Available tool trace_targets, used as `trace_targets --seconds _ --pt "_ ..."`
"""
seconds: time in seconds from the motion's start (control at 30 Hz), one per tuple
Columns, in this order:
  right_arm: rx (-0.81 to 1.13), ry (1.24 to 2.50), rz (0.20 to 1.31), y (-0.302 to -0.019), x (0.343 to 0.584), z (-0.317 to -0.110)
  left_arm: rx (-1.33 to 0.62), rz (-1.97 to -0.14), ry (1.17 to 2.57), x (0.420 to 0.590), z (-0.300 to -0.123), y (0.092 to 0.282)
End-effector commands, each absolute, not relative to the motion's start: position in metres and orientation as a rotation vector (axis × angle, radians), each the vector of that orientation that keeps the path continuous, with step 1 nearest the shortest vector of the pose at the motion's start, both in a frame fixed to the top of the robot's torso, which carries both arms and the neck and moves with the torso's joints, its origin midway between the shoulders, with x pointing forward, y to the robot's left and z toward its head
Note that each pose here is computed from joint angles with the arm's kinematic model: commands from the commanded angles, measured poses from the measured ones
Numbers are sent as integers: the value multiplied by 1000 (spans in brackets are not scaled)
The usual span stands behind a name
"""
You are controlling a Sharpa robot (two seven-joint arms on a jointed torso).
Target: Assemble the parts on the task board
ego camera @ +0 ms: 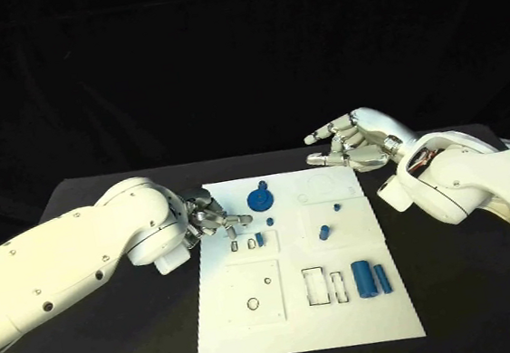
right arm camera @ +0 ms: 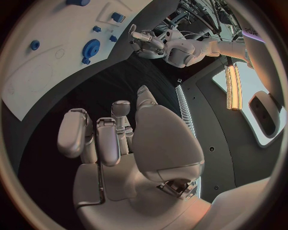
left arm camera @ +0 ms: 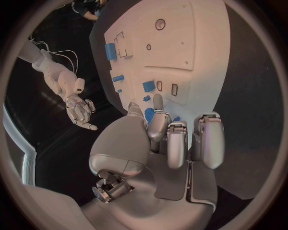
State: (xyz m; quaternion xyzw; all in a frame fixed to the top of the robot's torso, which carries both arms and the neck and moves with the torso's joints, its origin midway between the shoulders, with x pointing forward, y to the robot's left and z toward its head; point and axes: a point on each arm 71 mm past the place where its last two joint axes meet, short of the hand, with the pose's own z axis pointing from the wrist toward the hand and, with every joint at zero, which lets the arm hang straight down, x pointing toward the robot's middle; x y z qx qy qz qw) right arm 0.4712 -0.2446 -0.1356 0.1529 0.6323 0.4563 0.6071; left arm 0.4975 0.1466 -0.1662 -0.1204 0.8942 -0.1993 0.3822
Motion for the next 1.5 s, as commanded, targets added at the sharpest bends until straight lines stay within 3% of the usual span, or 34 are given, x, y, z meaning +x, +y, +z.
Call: trace_targets --seconds 0.03,0.67,1.5 --pt "338 1498 1066 -243 471 -138 -251 -359 2314 501 -167 146" --pt "329 1532 1053 -241 473 -144 -130 -317 2398 509 -176 111" --pt "328 1539 1055 -240 473 -145 -78 -269 2437 516 -181 104"
